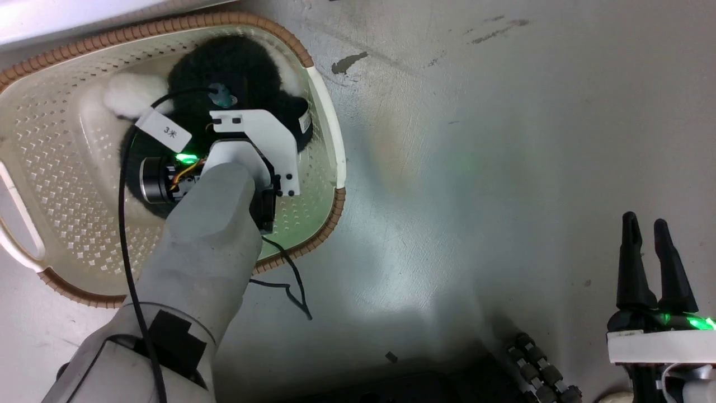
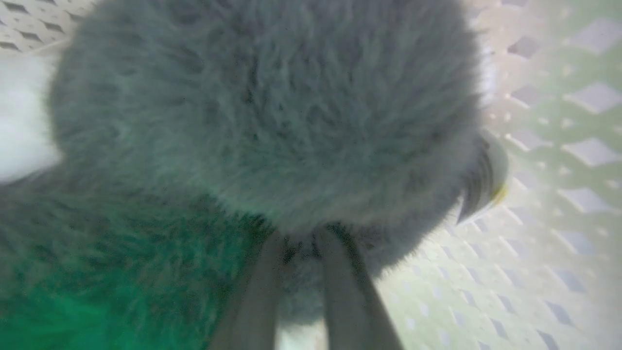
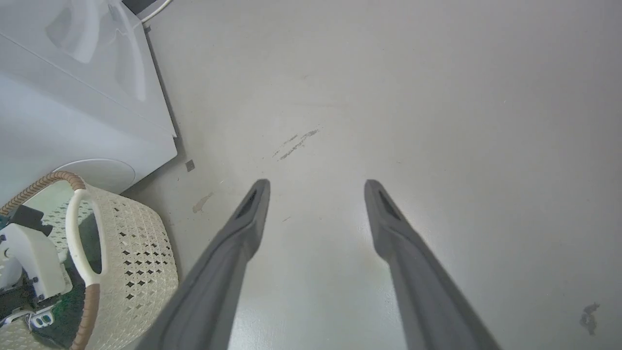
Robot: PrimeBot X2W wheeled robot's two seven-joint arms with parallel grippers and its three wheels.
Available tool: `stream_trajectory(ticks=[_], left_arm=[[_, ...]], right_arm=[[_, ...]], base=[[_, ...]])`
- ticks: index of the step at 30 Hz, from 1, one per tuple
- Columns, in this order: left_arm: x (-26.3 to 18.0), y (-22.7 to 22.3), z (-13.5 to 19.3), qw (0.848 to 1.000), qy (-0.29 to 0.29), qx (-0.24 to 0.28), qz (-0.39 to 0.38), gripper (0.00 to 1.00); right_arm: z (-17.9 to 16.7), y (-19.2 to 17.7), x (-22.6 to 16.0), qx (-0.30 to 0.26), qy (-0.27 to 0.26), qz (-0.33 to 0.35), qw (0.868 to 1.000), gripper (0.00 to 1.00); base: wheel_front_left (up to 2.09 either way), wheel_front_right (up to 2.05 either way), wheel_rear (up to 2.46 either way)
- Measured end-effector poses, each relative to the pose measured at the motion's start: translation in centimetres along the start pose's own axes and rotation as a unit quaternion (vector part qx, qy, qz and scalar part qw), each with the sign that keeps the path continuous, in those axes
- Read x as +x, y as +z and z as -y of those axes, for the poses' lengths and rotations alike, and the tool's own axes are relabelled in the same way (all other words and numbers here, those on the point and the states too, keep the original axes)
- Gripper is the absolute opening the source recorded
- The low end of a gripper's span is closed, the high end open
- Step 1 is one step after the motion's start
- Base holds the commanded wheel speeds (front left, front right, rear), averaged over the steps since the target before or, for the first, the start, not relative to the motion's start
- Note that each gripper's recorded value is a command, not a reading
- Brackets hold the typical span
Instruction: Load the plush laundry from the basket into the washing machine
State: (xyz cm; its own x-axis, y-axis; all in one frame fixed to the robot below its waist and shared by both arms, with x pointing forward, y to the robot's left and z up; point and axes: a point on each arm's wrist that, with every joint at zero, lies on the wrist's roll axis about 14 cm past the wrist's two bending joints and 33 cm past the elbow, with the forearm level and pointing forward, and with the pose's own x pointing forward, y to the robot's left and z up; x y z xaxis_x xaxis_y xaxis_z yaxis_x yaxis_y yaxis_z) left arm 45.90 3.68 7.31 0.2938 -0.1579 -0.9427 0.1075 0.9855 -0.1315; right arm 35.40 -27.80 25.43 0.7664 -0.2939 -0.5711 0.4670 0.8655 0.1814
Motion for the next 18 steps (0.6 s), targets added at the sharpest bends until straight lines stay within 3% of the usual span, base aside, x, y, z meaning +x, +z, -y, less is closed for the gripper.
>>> stream_trajectory(ticks=[18], left_arm=[[-1.8, 2.2, -0.5, 0.997, -0.01, -0.018, 0.077, 0.0]], right_arm=[[-1.6, 0.5, 0.5, 0.012, 0.023, 0.011, 1.0, 1.0]], base=[[0.0, 0.0, 0.0]])
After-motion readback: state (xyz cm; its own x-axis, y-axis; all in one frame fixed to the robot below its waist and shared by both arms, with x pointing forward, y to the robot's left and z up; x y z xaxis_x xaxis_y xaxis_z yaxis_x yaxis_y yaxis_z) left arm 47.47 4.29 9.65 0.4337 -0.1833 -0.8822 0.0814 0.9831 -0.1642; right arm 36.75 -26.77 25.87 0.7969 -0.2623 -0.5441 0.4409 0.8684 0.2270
